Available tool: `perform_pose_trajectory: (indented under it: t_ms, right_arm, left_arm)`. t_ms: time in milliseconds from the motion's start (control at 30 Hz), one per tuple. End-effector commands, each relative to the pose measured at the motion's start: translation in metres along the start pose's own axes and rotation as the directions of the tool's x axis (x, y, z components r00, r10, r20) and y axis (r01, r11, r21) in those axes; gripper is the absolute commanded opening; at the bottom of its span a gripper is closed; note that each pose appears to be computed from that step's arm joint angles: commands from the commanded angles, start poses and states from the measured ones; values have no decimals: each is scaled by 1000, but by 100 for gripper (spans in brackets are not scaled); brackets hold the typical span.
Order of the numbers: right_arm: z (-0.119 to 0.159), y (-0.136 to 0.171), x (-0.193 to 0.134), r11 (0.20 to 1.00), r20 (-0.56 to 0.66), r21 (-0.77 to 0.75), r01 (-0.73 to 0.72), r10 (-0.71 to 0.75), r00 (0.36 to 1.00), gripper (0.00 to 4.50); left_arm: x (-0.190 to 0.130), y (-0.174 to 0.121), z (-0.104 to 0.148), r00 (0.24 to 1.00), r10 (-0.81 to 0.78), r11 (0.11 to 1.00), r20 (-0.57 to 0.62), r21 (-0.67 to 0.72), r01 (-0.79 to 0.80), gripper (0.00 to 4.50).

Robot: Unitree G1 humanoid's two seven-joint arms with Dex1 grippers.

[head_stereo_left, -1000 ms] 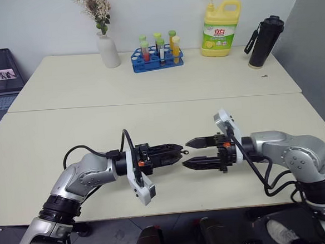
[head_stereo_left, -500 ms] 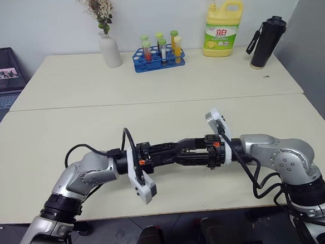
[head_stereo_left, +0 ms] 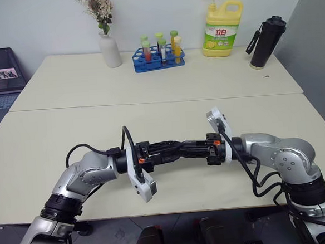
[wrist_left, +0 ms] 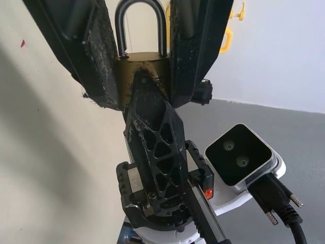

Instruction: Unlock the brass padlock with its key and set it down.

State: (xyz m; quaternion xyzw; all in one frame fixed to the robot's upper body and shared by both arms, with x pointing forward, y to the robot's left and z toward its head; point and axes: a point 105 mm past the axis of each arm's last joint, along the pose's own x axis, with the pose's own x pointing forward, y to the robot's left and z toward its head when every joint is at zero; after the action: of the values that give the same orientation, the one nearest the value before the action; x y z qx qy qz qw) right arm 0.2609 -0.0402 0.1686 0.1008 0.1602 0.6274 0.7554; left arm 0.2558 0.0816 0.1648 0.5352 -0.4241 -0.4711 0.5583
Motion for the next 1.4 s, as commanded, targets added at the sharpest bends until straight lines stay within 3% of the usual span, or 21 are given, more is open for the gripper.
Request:
perform_pose_trajectory:
  t_ms: [33,300,367,600,733,833,900,1067,1233,1400]
  right_arm:
    - [11,11,1,997,27,-37,-68,69,997,19]
    - [12,4,0,998,24,-53,-42,43,999,19]
    - [12,-3,-4,997,14,-71,-15,16,1000,19]
    - [14,-31,-18,988,0,-129,81,-81,997,19]
    - [13,-35,-21,980,-21,-180,82,-88,996,19]
    - [16,-32,-23,972,-14,-226,65,-70,997,19]
    - [20,-28,-23,968,2,-245,53,-54,999,19]
    - [30,-20,-19,958,47,-285,30,-18,999,19]
    - [36,-13,-16,952,83,-304,21,4,997,19]
    - [38,-11,-17,953,91,-301,21,7,996,19]
  left_arm:
    - [2,9,12,997,47,998,65,-41,-44,133]
    - [-4,9,12,998,8,992,58,-123,-1,386]
    - [-7,8,12,999,-13,978,31,-209,19,441]
    - [-5,26,28,1000,17,863,25,-506,-3,450]
    - [-6,48,20,997,60,764,-41,-642,-72,331]
    - [-10,67,-3,984,106,608,-142,-774,-177,230]
    - [-15,72,-16,977,105,578,-184,-789,-211,170]
    - [-25,49,-35,977,22,454,-213,-868,-199,4]
    - [-21,26,-32,986,-30,371,-162,-918,-139,0]
    - [-17,21,-34,987,-29,357,-155,-924,-134,0]
